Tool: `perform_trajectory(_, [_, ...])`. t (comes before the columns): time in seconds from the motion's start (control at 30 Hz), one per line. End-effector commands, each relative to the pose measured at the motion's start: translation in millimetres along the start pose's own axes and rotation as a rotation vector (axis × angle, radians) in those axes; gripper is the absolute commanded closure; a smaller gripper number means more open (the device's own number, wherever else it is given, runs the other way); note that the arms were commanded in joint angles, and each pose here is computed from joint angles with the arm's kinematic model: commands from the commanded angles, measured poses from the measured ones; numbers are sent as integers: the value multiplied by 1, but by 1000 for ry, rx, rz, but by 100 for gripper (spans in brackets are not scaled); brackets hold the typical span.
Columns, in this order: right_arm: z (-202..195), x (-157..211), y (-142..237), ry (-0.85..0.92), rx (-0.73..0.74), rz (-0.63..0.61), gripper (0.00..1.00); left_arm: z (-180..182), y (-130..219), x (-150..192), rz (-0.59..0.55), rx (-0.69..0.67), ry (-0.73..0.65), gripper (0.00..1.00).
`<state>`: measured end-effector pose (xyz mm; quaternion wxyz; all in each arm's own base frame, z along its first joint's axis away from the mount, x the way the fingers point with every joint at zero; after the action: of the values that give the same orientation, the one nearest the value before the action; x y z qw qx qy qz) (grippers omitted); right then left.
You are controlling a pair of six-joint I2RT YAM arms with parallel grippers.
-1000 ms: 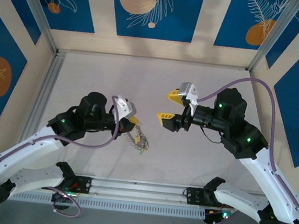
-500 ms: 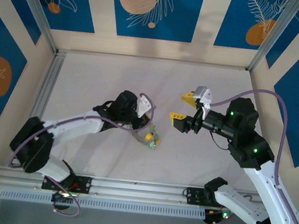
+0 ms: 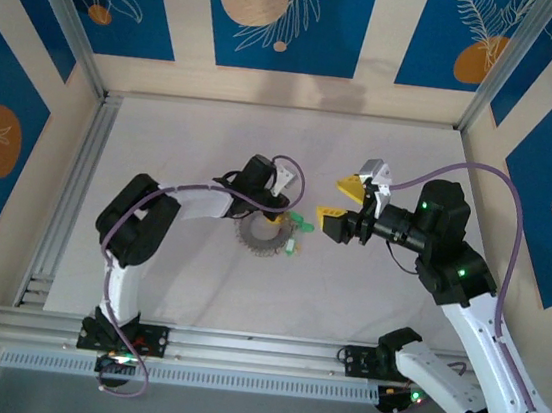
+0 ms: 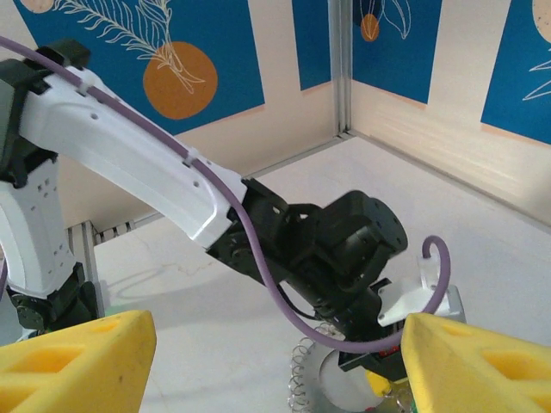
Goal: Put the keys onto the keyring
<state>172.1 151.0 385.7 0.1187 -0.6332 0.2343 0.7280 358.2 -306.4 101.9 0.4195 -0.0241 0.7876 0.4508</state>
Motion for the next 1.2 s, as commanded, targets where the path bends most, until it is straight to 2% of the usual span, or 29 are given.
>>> perform_trajectory(0.0, [-3,-2,1,-17,14,-14,24,1,-3,-19,-59,-3,38,100])
perform_trajectory(0.03, [-4,-1,1,-25,27,-11,23,1,-1,-19,-60,-5,40,97])
perform_trajectory(0.1, [-7,2,0,-40,47,0,21,0,6,-21,-65,-12,39,84])
perform_trajectory(0.17, [-10,6,0,-53,59,7,16,-3,18,-23,-64,-14,30,65])
perform_trajectory(0.2, [-11,10,-1,-62,61,12,11,-4,26,-23,-64,-18,25,53])
perform_trajectory(0.23, [-11,13,-1,-71,64,18,0,-6,36,-24,-67,-21,18,45])
perform_trajectory(0.27, [-12,16,-1,-79,70,22,1,-8,46,-25,-71,-20,11,38])
perform_trajectory(0.4, [-22,34,-1,-123,157,50,1,-16,93,-21,-91,-32,-15,28])
perform_trajectory(0.53, [-44,63,6,-191,342,79,1,-15,147,-1,-168,-114,-35,17])
perform_trajectory(0.6, [-58,79,14,-220,454,73,1,-8,171,15,-214,-196,-30,0])
perform_trajectory(0.7, [-81,105,27,-270,629,47,1,10,202,43,-271,-342,7,0])
perform_trajectory(0.8, [-105,136,36,-310,793,45,1,37,232,71,-331,-577,93,0])
perform_trajectory(0.83, [-111,146,38,-316,815,50,1,46,242,79,-369,-660,125,0])
perform_trajectory(0.93, [-122,164,37,-305,807,57,1,64,257,88,-422,-773,170,0])
perform_trajectory(1.03, [-134,185,35,-264,816,42,1,79,259,93,-454,-899,161,0])
perform_trajectory(1.17, [-152,206,32,-247,848,7,1,100,253,96,-487,-969,178,0])
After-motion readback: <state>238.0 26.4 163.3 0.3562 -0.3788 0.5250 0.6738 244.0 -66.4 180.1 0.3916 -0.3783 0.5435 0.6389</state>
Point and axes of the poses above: each hand's point on the last joint's axis, 136 mm out from that joint toward the fingers, its own y axis back along the fingers, its own z axis along the line the jaws close on, x = y × z, the point moved 6 cm from there along y, back along the fingers, and after that the axes turned 2 degrees about y, right-handed, at the moved point
